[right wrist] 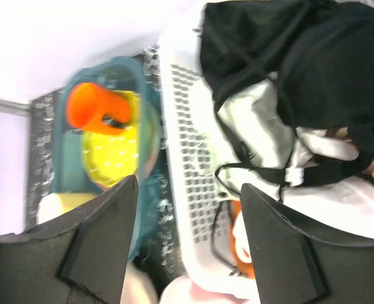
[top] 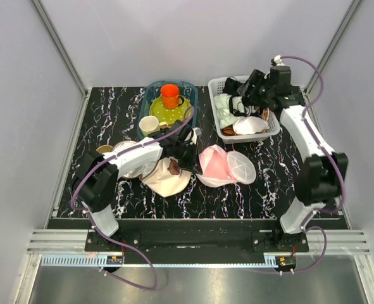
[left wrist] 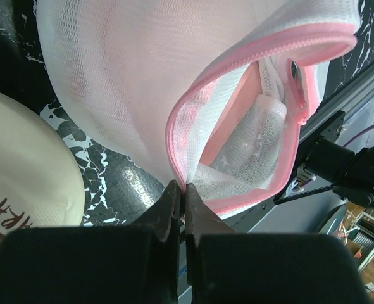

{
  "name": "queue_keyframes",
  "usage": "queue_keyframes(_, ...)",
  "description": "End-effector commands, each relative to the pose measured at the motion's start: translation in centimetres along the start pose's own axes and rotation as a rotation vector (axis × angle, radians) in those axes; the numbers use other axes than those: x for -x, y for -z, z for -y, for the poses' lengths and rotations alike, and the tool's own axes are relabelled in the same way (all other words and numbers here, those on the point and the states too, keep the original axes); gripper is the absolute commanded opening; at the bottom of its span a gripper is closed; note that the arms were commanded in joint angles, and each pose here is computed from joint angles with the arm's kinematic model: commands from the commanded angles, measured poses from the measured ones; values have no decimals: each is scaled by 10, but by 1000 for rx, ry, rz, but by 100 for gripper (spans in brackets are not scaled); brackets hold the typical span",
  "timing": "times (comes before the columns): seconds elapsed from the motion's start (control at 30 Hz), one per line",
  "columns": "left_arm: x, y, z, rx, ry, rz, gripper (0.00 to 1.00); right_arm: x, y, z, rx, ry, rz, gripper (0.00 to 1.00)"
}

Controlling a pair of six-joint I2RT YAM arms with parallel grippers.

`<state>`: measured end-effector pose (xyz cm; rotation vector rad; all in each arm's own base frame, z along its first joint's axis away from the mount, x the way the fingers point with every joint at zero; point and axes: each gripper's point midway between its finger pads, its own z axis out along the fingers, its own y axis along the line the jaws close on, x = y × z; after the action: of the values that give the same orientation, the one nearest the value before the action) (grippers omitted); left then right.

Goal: Unzip the laundry bag and remove the bra

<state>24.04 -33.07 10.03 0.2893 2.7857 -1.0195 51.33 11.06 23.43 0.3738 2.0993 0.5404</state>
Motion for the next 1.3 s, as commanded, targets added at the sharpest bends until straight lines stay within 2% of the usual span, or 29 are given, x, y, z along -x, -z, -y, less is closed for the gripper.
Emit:
queue_keyframes(0.0,18,16,17,-35,-29,79,0,-11,49,-33,182,-23,-7,76)
queue_keyframes(0.17,16,19,18,-40,-23,96,0,-44,87,-21,167,-28,-40,76)
queue_keyframes(0.3,15,21,18,-46,-15,99,0,-99,114,-19,167,-19,-132,76)
queue_keyframes(0.4,16,23,18,-44,-9,113,0,-147,131,-39,186,24,-208,72)
queue_keyframes(0.43,16,23,17,-42,-7,115,0,-157,133,-41,182,4,-223,70)
queue_keyframes(0.53,14,21,15,-41,0,109,0,-191,138,-48,194,-16,-279,54)
queue_keyframes(0.57,13,20,14,-39,6,108,0,-202,141,-54,211,-11,-295,46)
queue_keyframes(0.63,11,18,10,-32,12,104,0,-215,138,-56,215,-28,-313,38)
queue_keyframes(0.67,9,17,9,-33,18,97,0,-220,134,-56,209,-26,-325,31)
queue_keyframes(0.8,9,18,8,-30,22,105,0,-236,118,-57,181,8,-333,21)
queue_keyframes(0.9,10,21,11,-36,22,118,0,-247,98,-48,123,32,-352,25)
queue_keyframes(1.0,10,21,11,-37,21,120,0,-255,82,-33,20,65,-367,36)
queue_keyframes(1.1,9,22,10,-33,23,121,0,-257,75,-22,-139,194,-349,48)
queue_keyframes(1.13,9,22,9,-27,25,123,0,-267,69,-17,-168,216,-378,55)
queue_keyframes(1.27,10,20,4,-11,37,120,0,-290,56,-12,-171,196,-426,67)
